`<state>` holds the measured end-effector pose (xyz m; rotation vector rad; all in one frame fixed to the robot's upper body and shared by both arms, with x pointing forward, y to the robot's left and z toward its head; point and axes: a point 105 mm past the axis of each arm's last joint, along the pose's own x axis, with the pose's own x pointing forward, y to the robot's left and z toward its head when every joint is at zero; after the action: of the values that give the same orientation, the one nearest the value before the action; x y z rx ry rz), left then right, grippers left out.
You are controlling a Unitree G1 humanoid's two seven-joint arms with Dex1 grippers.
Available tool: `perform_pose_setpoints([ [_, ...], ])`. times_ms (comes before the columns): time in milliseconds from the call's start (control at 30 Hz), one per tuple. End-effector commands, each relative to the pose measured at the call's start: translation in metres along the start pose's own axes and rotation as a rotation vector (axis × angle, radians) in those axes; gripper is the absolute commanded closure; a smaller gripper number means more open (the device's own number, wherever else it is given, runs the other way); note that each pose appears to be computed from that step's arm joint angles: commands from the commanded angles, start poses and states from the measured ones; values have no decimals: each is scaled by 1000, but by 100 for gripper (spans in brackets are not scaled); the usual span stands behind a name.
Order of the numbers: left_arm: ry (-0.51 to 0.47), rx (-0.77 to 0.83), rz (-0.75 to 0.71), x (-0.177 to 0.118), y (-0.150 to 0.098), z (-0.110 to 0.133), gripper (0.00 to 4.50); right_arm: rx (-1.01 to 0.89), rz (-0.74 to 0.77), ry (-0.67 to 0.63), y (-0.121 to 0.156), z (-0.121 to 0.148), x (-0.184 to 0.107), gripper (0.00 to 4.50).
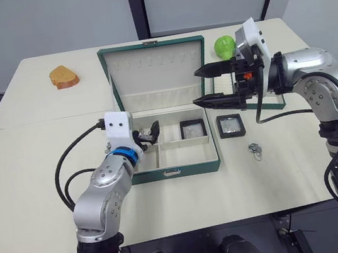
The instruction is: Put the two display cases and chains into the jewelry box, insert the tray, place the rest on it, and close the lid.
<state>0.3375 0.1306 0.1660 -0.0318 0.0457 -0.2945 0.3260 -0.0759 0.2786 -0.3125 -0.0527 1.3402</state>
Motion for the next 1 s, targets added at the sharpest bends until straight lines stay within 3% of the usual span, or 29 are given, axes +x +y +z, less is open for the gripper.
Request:
perform_pose_setpoints([
  [33,-78,-6,-90,-5,-18,20,6,-48,-13,-22,-1,10,-7,0],
  [233,-95,-73,-264,-14,-45,27,6,-56,-4,-29,2,12,-7,0],
  [433,-179,-159,-458,-44,-56,54,6,-59,36,-53,9,19,-7,0],
  [567,-167,-144,-460,-72,-28,65,6,-55,106,-83,23,29,-5,0],
  [800,-107,-109,-332,-99,21,67,6,-46,184,-147,43,49,14,0],
  [1000,-25,-86,-189,-104,53,46,6,-44,225,-172,59,60,52,0],
])
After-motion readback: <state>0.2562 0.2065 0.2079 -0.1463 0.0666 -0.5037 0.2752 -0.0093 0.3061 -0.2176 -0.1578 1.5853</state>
